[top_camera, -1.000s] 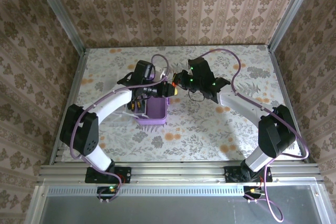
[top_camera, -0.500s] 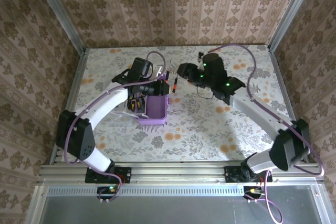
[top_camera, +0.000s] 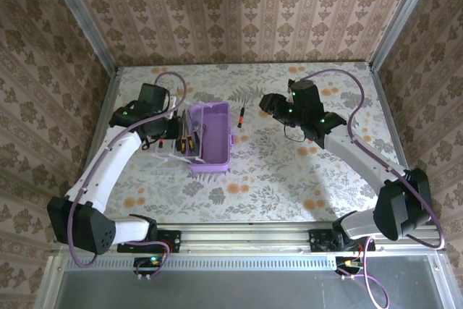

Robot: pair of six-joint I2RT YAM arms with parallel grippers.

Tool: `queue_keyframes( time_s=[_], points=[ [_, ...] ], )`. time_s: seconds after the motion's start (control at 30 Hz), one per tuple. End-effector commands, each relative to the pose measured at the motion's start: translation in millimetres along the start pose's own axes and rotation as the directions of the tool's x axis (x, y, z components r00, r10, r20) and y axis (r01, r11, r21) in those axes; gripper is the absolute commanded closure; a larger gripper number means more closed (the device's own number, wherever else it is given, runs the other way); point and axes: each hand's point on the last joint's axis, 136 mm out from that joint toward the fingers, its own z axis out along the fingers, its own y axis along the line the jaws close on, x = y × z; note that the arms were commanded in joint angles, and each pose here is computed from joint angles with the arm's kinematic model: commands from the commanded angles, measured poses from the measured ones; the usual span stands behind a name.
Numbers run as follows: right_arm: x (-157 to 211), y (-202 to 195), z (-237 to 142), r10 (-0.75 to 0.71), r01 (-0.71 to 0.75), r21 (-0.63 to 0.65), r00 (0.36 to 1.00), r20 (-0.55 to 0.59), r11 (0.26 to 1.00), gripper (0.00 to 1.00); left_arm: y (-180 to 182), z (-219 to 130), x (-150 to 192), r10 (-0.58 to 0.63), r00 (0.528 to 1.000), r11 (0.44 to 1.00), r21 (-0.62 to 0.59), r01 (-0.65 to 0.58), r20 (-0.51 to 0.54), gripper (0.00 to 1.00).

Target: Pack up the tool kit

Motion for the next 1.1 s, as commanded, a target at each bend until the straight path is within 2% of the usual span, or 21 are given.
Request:
queue_keyframes(
  time_s=[0.0, 0.17, 0.4, 0.47, 0.53, 0.63, 0.87, 0.97, 1.07],
  points=[
    [-1, 7, 5, 0.004, -0.004, -0.033, 1.0, -0.013, 0.999, 0.46, 29, 12, 31, 0.015, 0.992, 0.991, -0.13, -0.031, -0.124, 1.0],
    [2, 4, 7, 0.001, -0.001, -0.025, 1.0, -0.018, 1.0, 0.45, 43, 16, 41, -0.037, 0.989, 0.985, -0.173, 0.013, -0.141, 1.0],
    [5, -1, 11, 0.006, -0.006, -0.019, 1.0, -0.027, 1.0, 0.45, 48, 19, 46, -0.055, 0.985, 0.986, -0.163, 0.028, -0.165, 1.0],
    [5, -1, 10, 0.007, -0.008, -0.021, 1.0, -0.023, 1.0, 0.46, 48, 19, 46, -0.06, 0.984, 0.987, -0.158, 0.033, -0.167, 0.91],
    [4, 0, 10, 0.008, -0.009, -0.023, 1.0, -0.021, 1.0, 0.45, 48, 18, 45, -0.063, 0.985, 0.987, -0.157, 0.037, -0.164, 0.75],
    [4, 1, 9, 0.005, -0.006, -0.026, 1.0, -0.021, 1.0, 0.45, 47, 17, 45, -0.06, 0.984, 0.988, -0.148, 0.036, -0.167, 0.66],
    [5, 0, 10, 0.01, -0.01, -0.031, 1.0, -0.02, 0.999, 0.45, 47, 14, 44, -0.06, 0.984, 0.988, -0.152, 0.034, -0.167, 0.64],
    [6, -5, 15, -0.008, 0.008, -0.003, 1.0, -0.029, 1.0, 0.45, 44, -6, 32, -0.062, 0.993, 0.988, -0.15, 0.046, -0.103, 0.64],
    [13, -21, 35, -0.081, 0.091, 0.126, 0.993, -0.083, 0.988, 0.45, 37, -39, 6, -0.07, 0.997, 0.989, -0.125, 0.074, 0.039, 0.62]
  ],
)
